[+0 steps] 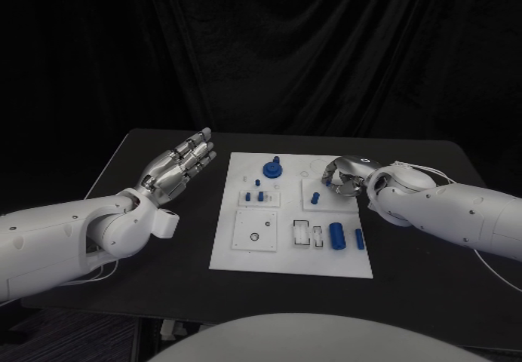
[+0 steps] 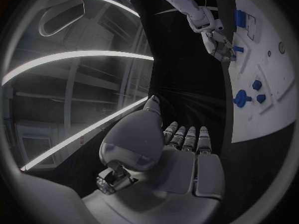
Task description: Assemble the parts on the task board
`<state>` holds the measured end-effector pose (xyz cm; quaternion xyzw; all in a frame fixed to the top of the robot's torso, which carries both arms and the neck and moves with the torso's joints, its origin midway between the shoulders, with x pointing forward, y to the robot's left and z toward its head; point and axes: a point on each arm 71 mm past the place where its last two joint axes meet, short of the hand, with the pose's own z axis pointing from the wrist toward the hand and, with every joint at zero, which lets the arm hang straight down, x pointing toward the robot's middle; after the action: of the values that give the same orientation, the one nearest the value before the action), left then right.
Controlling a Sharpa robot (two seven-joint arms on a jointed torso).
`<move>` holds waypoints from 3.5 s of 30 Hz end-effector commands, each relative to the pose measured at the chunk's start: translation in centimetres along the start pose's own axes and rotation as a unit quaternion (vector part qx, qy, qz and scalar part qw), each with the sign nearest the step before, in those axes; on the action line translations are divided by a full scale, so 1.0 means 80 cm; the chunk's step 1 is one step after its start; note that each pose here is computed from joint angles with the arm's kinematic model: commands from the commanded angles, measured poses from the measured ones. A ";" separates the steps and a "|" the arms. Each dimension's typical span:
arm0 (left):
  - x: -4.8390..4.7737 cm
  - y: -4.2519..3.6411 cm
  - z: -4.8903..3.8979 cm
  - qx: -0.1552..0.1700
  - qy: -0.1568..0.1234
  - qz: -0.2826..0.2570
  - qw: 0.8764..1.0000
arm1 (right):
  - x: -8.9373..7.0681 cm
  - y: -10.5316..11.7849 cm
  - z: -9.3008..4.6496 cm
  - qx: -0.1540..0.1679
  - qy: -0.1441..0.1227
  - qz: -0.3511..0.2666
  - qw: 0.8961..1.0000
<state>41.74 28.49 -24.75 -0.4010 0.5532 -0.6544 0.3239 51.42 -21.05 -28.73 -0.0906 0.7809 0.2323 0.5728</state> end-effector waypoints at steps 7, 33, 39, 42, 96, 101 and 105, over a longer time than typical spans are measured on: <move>0.003 -0.0142 -0.001 0.099 0.009 -0.013 0.995 | 0.003 0.000 0.001 -0.007 -0.011 -0.002 1.000; 0.003 -0.0090 0.002 0.087 0.010 -0.022 0.996 | -0.057 0.015 -0.013 -0.031 -0.085 -0.002 0.996; 0.004 -0.0085 0.002 0.086 0.009 -0.026 0.996 | -0.071 0.035 -0.024 -0.053 -0.087 0.005 0.995; 0.003 -0.0085 0.002 0.086 0.008 -0.026 0.996 | -0.069 0.050 -0.031 -0.070 -0.079 0.010 0.994; 0.009 0.0014 0.011 0.069 0.023 -0.039 0.997 | 0.059 0.196 -0.024 -0.152 -0.012 -0.029 0.988; 0.009 0.0020 0.011 0.067 0.024 -0.040 0.997 | 0.060 0.196 -0.024 -0.153 -0.011 -0.029 0.988; 0.010 0.0025 0.012 0.066 0.026 -0.040 0.997 | 0.061 0.197 -0.023 -0.155 -0.010 -0.029 0.987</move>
<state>42.28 27.26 -25.70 -0.4044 0.5510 -0.6700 0.2897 41.77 -7.47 -28.71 -0.2005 0.7274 0.3405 0.5610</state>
